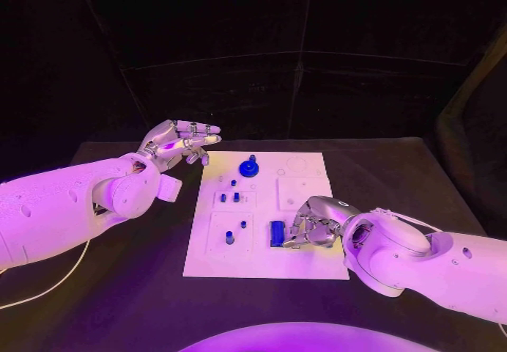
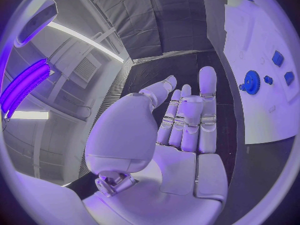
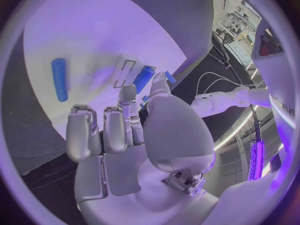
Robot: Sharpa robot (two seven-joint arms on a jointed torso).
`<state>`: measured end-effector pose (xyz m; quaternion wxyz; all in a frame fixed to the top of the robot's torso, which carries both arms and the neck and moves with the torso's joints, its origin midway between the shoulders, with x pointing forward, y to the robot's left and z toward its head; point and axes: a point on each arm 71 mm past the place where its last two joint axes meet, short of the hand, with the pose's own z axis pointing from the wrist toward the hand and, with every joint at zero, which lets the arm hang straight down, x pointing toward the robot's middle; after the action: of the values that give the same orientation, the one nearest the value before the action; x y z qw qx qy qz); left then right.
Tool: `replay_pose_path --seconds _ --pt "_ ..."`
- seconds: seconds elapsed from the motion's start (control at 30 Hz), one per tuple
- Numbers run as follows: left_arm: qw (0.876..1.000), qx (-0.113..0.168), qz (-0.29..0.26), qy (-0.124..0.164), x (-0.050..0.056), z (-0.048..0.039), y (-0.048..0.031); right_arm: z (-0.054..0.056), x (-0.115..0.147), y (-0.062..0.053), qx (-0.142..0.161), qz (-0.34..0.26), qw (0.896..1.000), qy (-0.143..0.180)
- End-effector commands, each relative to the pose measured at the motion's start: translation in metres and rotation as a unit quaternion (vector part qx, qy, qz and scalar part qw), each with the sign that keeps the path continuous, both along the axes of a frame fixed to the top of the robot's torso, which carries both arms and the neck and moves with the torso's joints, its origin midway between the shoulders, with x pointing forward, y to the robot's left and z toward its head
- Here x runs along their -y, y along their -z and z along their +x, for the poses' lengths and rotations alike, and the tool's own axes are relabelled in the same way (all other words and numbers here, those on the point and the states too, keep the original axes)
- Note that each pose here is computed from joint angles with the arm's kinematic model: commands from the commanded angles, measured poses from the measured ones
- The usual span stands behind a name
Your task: Assemble the parts on the task board
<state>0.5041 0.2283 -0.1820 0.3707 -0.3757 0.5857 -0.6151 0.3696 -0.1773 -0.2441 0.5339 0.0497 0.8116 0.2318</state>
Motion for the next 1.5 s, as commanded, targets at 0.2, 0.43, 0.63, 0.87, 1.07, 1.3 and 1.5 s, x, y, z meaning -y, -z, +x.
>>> replay_pose_path --seconds 0.2,0.43,0.63,0.87,1.07,1.3,1.5 --pt "1.0 0.0 -0.004 0.004 0.0 -0.0008 -0.0014 -0.005 0.041 -0.01 0.015 0.052 0.998 -0.008" --pt "1.0 0.001 -0.004 0.003 0.0 -0.0016 -0.0017 -0.01 0.079 -0.007 -0.013 -0.007 0.999 0.036" --pt "1.0 0.001 -0.005 0.005 0.001 -0.0019 -0.0017 -0.009 0.09 -0.001 -0.033 -0.062 0.996 0.06" --pt "1.0 0.001 -0.005 0.006 0.001 -0.002 -0.0013 -0.005 0.086 0.004 -0.035 -0.087 0.994 0.055" --pt "1.0 0.0 -0.005 0.006 0.001 -0.0019 -0.0011 0.0 0.077 0.008 -0.035 -0.09 0.994 0.046" --pt "1.0 0.0 -0.005 0.007 0.001 -0.0016 -0.0009 0.005 0.066 0.009 -0.018 -0.097 0.995 0.033" --pt "1.0 -0.001 -0.005 0.008 0.002 -0.0016 -0.0007 0.008 0.059 0.011 0.003 -0.135 0.991 0.005"
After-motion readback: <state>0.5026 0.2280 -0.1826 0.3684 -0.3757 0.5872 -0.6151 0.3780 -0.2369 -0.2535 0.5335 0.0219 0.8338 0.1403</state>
